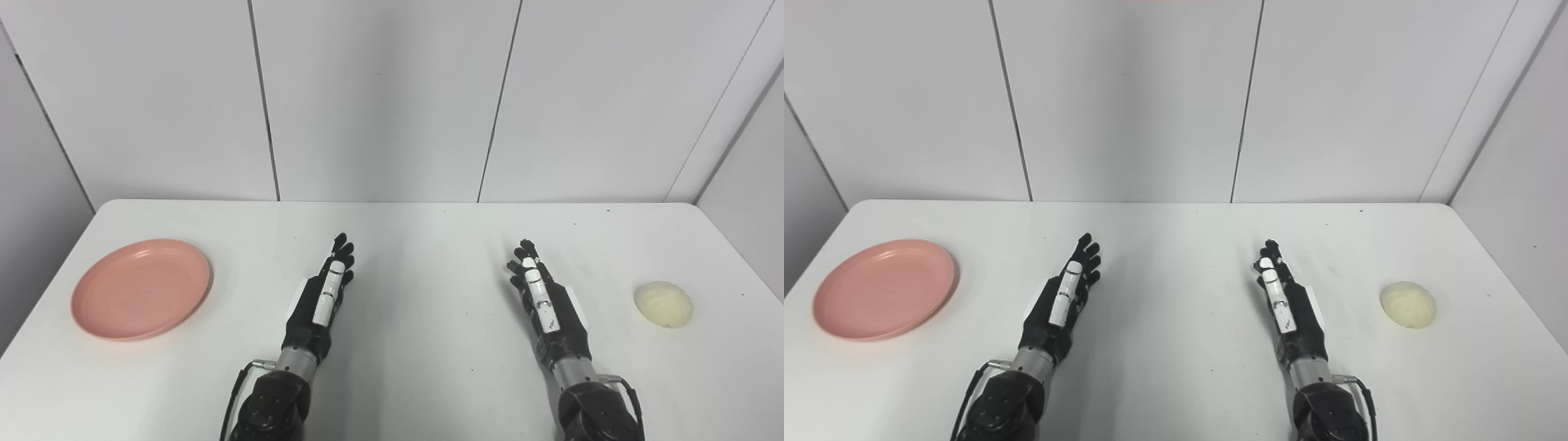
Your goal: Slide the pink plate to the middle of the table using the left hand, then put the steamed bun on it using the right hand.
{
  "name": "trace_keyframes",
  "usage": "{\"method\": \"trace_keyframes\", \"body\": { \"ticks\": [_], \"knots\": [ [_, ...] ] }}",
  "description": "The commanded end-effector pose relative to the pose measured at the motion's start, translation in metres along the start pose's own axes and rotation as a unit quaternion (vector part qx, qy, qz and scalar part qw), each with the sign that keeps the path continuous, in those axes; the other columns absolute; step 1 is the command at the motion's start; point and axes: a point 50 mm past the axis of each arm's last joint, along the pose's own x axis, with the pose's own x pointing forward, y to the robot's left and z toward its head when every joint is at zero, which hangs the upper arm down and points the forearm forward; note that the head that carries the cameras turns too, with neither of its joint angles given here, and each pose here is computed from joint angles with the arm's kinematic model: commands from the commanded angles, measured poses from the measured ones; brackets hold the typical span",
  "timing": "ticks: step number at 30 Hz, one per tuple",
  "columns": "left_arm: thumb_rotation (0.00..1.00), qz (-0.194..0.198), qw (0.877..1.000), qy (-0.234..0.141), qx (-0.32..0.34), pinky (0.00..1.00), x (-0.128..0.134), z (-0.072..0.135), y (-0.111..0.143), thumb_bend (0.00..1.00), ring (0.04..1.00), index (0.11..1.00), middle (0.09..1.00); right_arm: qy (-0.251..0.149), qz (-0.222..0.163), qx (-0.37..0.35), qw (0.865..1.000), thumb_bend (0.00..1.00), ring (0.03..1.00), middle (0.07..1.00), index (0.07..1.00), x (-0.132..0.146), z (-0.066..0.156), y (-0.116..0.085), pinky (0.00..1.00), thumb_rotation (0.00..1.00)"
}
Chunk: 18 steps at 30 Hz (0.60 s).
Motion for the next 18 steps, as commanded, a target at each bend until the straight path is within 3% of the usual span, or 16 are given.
{"method": "trace_keyframes", "body": {
  "ticks": [1,18],
  "knots": [
    [1.0,0.002,1.0,0.025,-0.003,1.0,-0.0045,-0.009,0.0034,0.5,1.0,1.0,1.0,-0.037,0.008,-0.008,0.999,0.63,0.931,0.959,0.965,0.0111,0.0226,0.0013,0.97,0.89],
    [1.0,0.0,1.0,0.023,-0.001,1.0,-0.0051,-0.0085,0.0039,0.5,1.0,1.0,1.0,-0.037,0.003,0.0,0.999,0.63,0.921,0.952,0.957,0.011,0.0219,0.0017,0.95,0.87]
  ]
}}
